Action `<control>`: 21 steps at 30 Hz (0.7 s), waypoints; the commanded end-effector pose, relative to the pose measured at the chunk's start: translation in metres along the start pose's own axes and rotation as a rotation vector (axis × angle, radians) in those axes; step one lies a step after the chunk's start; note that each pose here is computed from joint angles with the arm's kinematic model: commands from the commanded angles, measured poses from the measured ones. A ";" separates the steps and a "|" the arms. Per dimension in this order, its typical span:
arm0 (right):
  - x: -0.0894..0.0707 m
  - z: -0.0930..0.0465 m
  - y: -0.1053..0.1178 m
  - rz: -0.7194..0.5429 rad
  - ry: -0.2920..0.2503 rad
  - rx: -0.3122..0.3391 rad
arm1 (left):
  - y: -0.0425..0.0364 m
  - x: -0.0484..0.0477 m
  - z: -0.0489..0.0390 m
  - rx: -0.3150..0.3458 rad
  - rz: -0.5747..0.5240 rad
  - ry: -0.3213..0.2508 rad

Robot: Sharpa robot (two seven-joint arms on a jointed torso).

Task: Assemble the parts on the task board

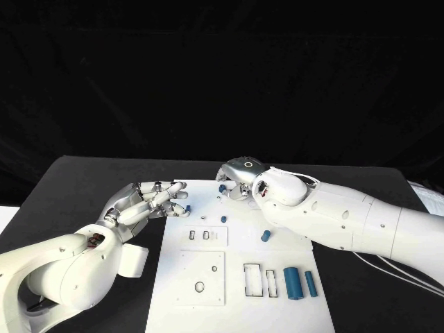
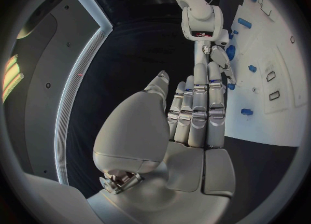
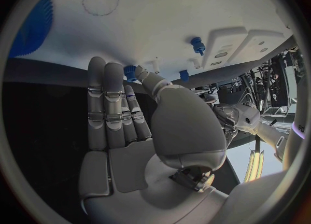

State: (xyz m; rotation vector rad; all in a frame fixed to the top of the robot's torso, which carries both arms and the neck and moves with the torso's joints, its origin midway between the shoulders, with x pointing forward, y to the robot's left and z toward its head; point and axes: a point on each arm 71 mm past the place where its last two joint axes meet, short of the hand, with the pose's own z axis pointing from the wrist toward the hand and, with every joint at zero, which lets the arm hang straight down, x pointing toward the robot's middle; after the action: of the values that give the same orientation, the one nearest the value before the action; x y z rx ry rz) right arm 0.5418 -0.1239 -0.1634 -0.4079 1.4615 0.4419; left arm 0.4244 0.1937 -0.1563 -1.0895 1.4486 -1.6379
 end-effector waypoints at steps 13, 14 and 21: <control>-0.028 -0.060 -0.061 0.264 0.014 0.168 | -0.0025 -0.0061 -0.0023 0.002 -0.008 0.002; -0.028 -0.062 -0.065 0.269 0.026 0.182 | -0.0025 -0.0064 -0.0023 0.002 -0.008 0.002; -0.023 -0.074 -0.089 0.269 0.097 0.274 | -0.0017 -0.0073 -0.0006 0.000 -0.008 0.002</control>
State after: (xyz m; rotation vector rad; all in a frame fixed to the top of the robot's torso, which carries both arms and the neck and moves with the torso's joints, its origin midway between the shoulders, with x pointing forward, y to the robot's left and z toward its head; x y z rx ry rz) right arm 0.5229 -0.2358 -0.1397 -0.0606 1.5719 0.4528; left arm 0.4271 0.2031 -0.1569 -1.1002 1.4403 -1.6166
